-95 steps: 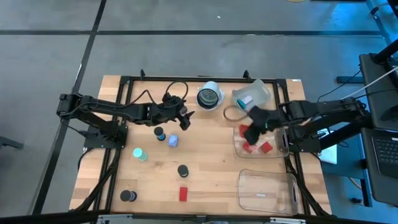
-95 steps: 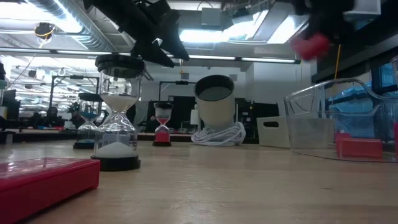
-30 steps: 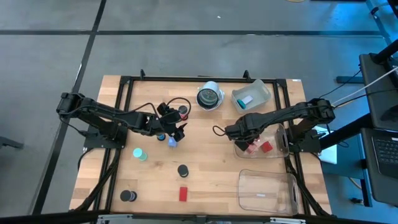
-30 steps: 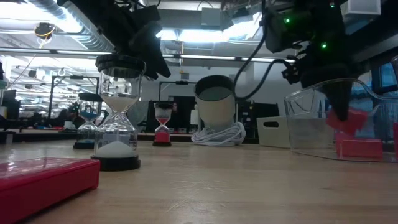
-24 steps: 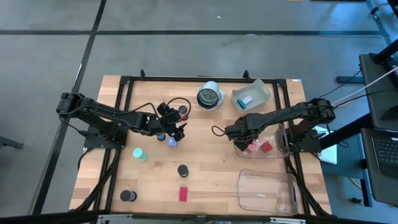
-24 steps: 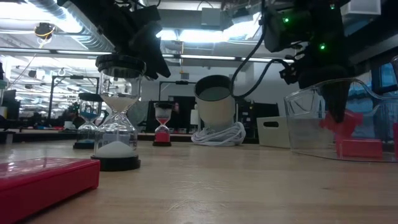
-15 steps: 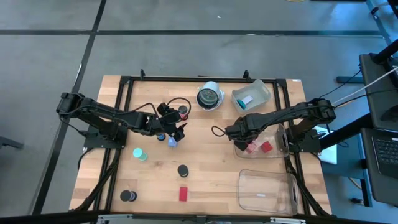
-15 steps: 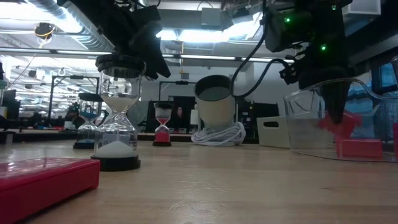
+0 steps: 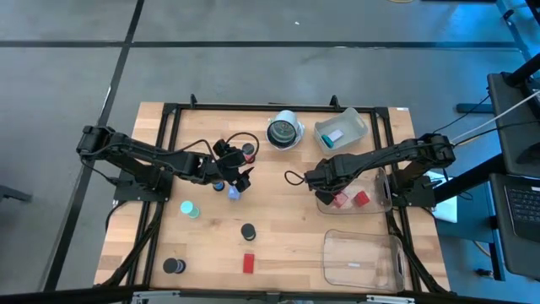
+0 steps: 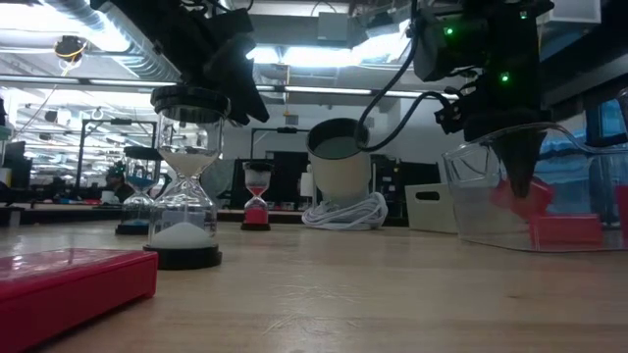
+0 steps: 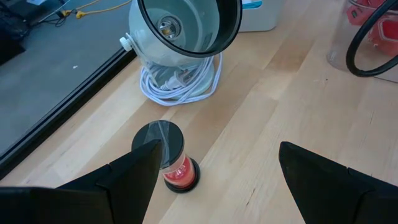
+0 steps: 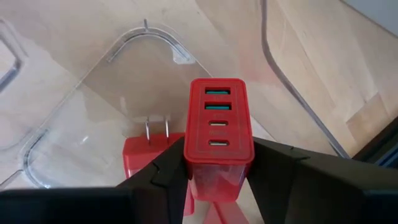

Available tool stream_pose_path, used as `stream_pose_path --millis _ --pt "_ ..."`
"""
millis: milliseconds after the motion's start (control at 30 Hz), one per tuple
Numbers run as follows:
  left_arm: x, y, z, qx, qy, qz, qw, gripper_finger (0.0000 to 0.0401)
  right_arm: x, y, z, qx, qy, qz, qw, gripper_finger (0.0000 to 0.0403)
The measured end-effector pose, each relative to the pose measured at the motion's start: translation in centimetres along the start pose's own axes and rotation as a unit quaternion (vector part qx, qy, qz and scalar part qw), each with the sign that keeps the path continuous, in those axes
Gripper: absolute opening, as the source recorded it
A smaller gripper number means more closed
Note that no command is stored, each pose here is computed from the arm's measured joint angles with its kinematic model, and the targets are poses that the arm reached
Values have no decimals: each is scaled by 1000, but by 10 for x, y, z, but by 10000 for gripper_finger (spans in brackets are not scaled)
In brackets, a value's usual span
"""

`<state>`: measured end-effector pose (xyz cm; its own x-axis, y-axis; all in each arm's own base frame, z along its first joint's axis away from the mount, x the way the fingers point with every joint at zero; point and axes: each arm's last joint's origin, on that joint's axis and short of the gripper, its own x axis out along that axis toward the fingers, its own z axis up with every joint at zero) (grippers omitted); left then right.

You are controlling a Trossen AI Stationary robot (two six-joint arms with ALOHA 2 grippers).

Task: Pick & Place Office items
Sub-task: Put the red charger adapter into the top transparent bin, then put the red hourglass into the bottom transparent bin

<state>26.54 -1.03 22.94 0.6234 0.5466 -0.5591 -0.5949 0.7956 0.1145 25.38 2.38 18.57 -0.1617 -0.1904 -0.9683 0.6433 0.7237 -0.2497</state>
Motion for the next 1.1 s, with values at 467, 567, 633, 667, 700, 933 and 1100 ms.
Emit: stream_pose_path --millis 467,567,633,667,700,933,1100 --pt "0 0 0 4 -1 1 1000 322 0 0 0 0 5 2 1000 202" --pt "0 0 0 4 -1 1 1000 322 -5 -2 -2 -3 24 -2 1000 225" --pt "0 0 0 4 -1 1 1000 322 -14 -4 -2 -6 37 -4 999 240" --pt "0 0 0 4 -1 1 1000 322 -21 -6 -3 -7 43 -9 999 247" --pt "0 0 0 4 0 0 1000 322 -28 -9 -3 -9 50 -18 999 254" --pt "0 -3 -2 19 28 -60 998 322 -76 -16 0 -24 -2 -67 997 272" --pt "-1 -5 -5 23 50 -94 994 322 -101 -15 2 -33 -72 -50 996 268"
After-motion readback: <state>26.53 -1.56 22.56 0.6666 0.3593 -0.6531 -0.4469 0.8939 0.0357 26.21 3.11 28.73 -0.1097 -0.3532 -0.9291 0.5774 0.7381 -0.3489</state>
